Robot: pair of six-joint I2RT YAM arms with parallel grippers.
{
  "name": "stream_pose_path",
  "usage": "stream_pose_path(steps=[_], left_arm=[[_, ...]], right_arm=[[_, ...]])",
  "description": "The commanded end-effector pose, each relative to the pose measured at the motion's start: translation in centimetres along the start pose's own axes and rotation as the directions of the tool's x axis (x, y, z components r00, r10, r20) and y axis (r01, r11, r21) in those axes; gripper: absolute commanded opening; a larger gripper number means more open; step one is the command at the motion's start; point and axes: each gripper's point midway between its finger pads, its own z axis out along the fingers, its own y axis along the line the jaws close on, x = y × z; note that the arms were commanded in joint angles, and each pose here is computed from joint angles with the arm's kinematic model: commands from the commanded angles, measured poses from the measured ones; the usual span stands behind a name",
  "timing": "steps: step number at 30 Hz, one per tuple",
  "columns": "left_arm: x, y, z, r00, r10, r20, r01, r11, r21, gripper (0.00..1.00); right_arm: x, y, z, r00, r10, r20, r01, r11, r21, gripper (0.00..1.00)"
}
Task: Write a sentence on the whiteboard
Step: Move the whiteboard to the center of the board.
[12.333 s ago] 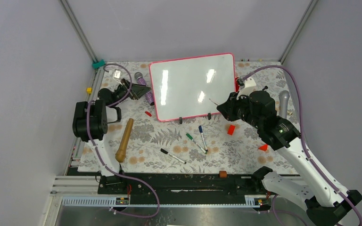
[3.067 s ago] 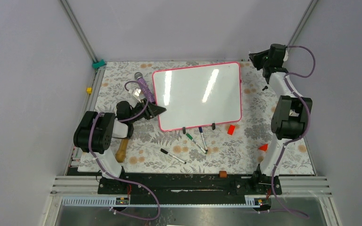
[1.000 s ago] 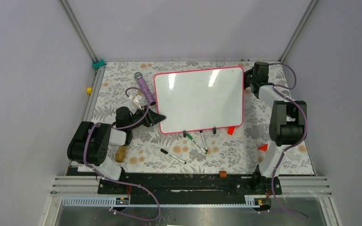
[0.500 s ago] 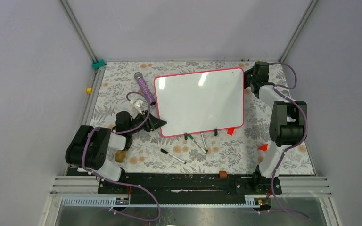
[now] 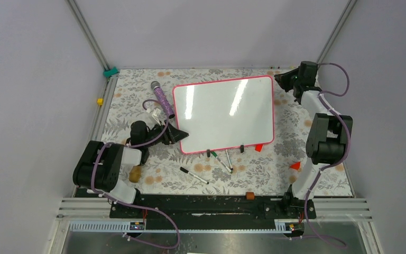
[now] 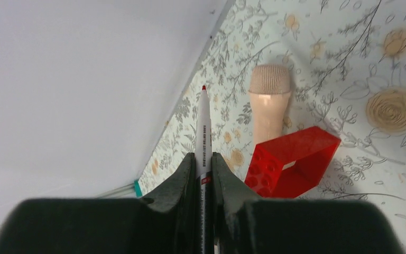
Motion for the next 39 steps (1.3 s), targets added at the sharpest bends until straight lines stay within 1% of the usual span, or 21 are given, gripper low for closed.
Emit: stream_pose_path(steps=[1, 3, 4, 5, 6, 7, 13, 17, 19, 22, 25, 27, 31, 32, 34, 39], left_arm=[[-1.9, -0.3, 0.9, 0.998, 0.046, 0.038, -0.047, 0.998, 0.028, 0.65], [-2.0, -0.3, 1.0, 0.998, 0.047, 0.044, -0.049, 0.998, 0.04, 0.66], [-2.0, -0.3, 1.0, 0.998, 0.05, 0.048, -0.052, 0.998, 0.042, 0.68], [-2.0, -0.3, 1.0, 0.998, 0.05, 0.048, -0.052, 0.998, 0.045, 0.75], [-2.0, -0.2, 1.1, 0.998, 0.049, 0.049, -0.052, 0.998, 0.047, 0.96], [-2.0, -0.2, 1.1, 0.998, 0.05, 0.05, -0.052, 0.998, 0.047, 0.98], [-2.2, -0.2, 1.1, 0.994, 0.081, 0.075, -0.085, 0.995, 0.046, 0.99], [-2.6, -0.7, 0.0, 0.967, 0.159, 0.197, -0.172, 0.984, 0.05, 0.99], [-2.7, -0.7, -0.1, 0.96, 0.174, 0.218, -0.189, 0.981, 0.05, 0.99], [-2.1, -1.4, 0.7, 0.973, 0.169, 0.154, -0.19, 0.973, 0.132, 0.99], [-1.6, -2.1, 1.6, 0.99, 0.12, 0.075, -0.133, 0.965, 0.225, 0.99], [-1.7, -2.1, 2.0, 0.995, 0.092, 0.048, -0.101, 0.964, 0.248, 0.99], [-1.7, -2.2, 2.2, 0.996, 0.084, 0.025, -0.088, 0.96, 0.267, 0.99], [-1.3, -2.4, 2.2, 0.996, 0.085, -0.01, -0.079, 0.955, 0.286, 0.99], [-0.9, -3.0, 2.2, 0.989, 0.09, -0.114, -0.045, 0.936, 0.35, 0.99], [-1.0, -2.9, 2.2, 0.99, 0.034, -0.14, 0.022, 0.923, 0.385, 0.99]], right_arm=[[-3.0, 0.7, -0.5, 0.998, -0.004, 0.061, 0.005, 1.0, -0.006, 0.0], [-3.7, 0.4, -0.9, 0.998, 0.003, 0.07, -0.003, 1.0, -0.003, 0.0], [-4.0, 0.5, -1.2, 0.997, 0.005, 0.076, -0.005, 1.0, -0.005, 0.0], [-4.4, 0.7, -1.9, 0.996, 0.001, 0.087, 0.001, 1.0, -0.012, 0.0], [-4.7, 0.8, -2.4, 0.995, -0.006, 0.099, 0.007, 1.0, -0.012, 0.0], [-5.0, 0.8, -3.1, 0.993, -0.014, 0.115, 0.015, 1.0, -0.011, 0.0], [-5.9, 0.3, -7.6, 0.977, -0.1, 0.189, 0.091, 0.994, 0.059, 0.0], [-5.9, 0.1, -11.0, 0.959, -0.165, 0.232, 0.147, 0.985, 0.092, 0.0], [-5.5, -0.1, -12.6, 0.954, -0.177, 0.242, 0.159, 0.983, 0.092, 0.0], [-4.4, -0.6, -15.1, 0.951, -0.168, 0.26, 0.156, 0.986, 0.066, 0.0], [-4.4, -0.9, -18.0, 0.929, -0.172, 0.328, 0.162, 0.985, 0.056, 0.0], [-4.1, -0.7, -19.4, 0.921, -0.191, 0.34, 0.187, 0.981, 0.043, 0.0], [-3.4, 0.1, -21.6, 0.913, -0.228, 0.338, 0.234, 0.972, 0.021, 0.0], [-3.2, 0.1, -22.1, 0.912, -0.228, 0.342, 0.237, 0.971, 0.015, 0.0], [-2.5, 0.8, -22.8, 0.918, -0.22, 0.329, 0.245, 0.969, -0.036, 0.0], [-1.7, 2.0, -24.1, 0.925, -0.2, 0.322, 0.244, 0.965, -0.102, 0.0]])
